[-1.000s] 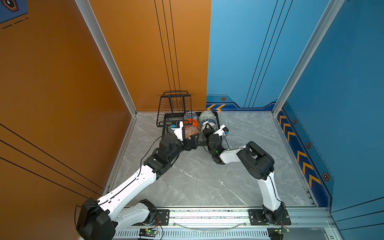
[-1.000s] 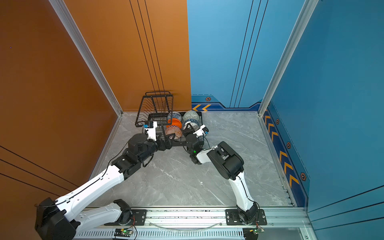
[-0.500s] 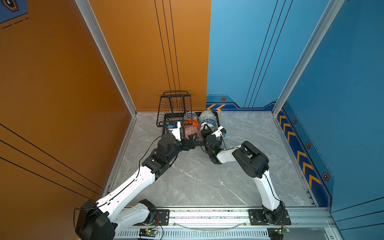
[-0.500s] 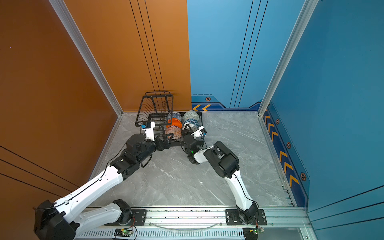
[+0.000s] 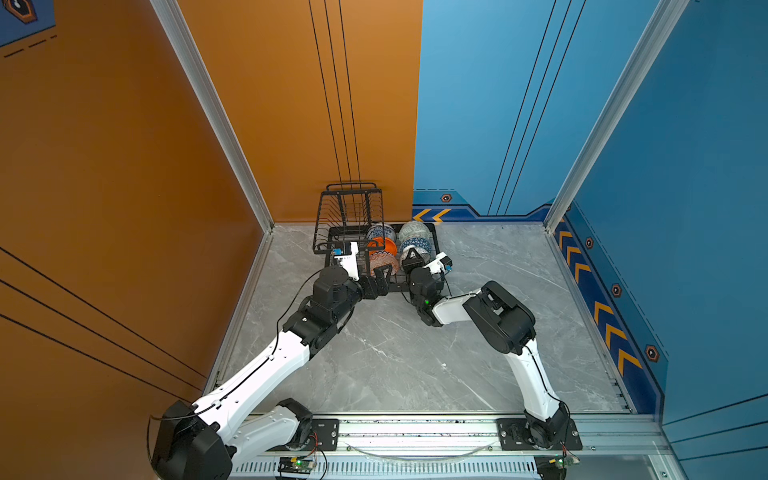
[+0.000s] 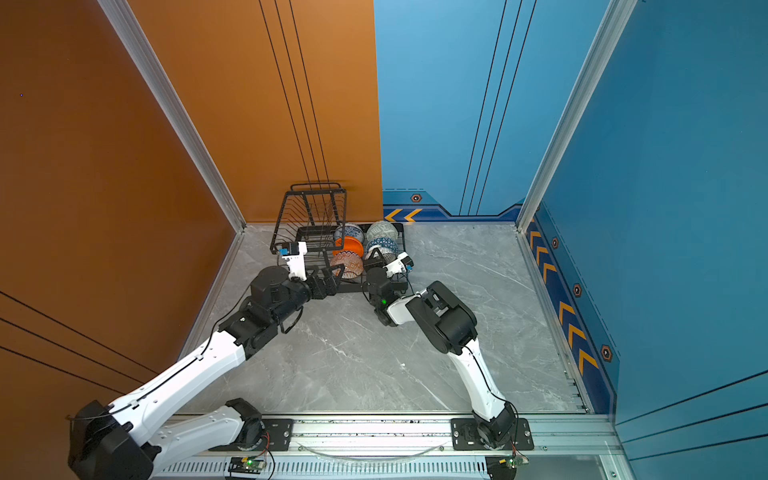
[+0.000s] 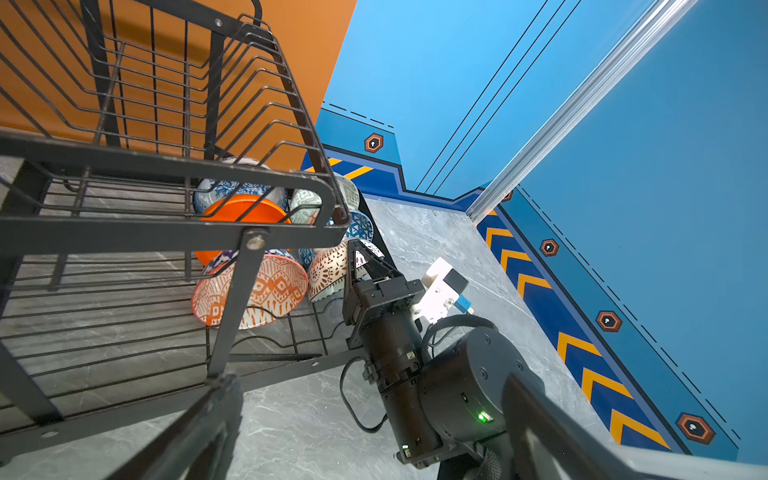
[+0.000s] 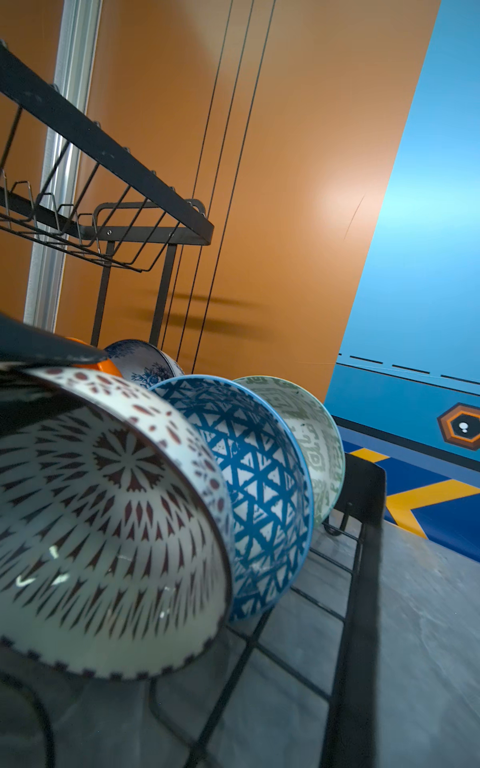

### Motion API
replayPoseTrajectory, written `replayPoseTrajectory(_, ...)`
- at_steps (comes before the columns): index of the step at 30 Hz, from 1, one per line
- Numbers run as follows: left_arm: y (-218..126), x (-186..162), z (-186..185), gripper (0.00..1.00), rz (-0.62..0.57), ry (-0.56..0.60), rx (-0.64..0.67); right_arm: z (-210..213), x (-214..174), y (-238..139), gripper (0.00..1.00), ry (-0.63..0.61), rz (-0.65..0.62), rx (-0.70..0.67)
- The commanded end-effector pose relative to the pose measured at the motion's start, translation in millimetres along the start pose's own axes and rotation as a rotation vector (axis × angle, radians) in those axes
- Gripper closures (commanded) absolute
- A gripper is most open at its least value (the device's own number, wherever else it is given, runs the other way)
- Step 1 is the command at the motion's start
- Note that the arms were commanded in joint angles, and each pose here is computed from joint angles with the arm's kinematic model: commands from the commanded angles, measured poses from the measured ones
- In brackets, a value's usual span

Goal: Load the bowls into the dish rack
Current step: 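Lower the white bowl into the slot beside the blue triangle bowl with the right gripper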

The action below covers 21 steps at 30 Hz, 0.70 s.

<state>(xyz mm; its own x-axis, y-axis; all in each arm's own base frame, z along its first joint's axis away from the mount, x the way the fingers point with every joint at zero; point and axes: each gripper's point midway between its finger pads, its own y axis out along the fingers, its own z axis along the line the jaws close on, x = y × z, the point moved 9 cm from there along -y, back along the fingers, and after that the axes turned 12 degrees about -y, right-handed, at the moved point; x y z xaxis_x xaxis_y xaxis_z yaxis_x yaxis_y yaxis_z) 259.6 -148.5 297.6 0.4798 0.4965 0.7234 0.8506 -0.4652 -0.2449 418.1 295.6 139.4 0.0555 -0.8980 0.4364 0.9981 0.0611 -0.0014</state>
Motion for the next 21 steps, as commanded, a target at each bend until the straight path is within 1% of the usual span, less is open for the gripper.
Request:
replayPoseTrajectory(1,2,-1,2,0.02,0.005,-0.015,-0.012,0,6,0,1.00,0.006,-0.024,-0.041)
replayPoseTrajectory(4,1,-1,2,0.02,0.004,-0.018,-0.016,-4,1,2,1.00,0.002,0.002,-0.058)
replayPoseTrajectory(5,1,-1,2,0.02,0.004,-0.018,-0.016,-11,12,11,1.00,0.009,-0.016,-0.073)
replayPoseTrajectory(10,-1,1,1,0.02,-0.005,-0.017,-0.020,-14,8,18,1.00,-0.008,0.017,-0.102)
replayPoseTrajectory(15,-2,1,1,0.02,-0.007,-0.018,-0.024,-17,5,19,1.00,-0.026,0.060,-0.144)
replayPoseTrajectory(18,-2,1,1,0.02,-0.005,-0.019,-0.024,-19,5,15,1.00,-0.016,0.067,-0.159)
replayPoseTrajectory(21,-2,1,1,0.02,-0.007,-0.021,-0.026,-18,7,10,1.00,-0.032,0.092,-0.189)
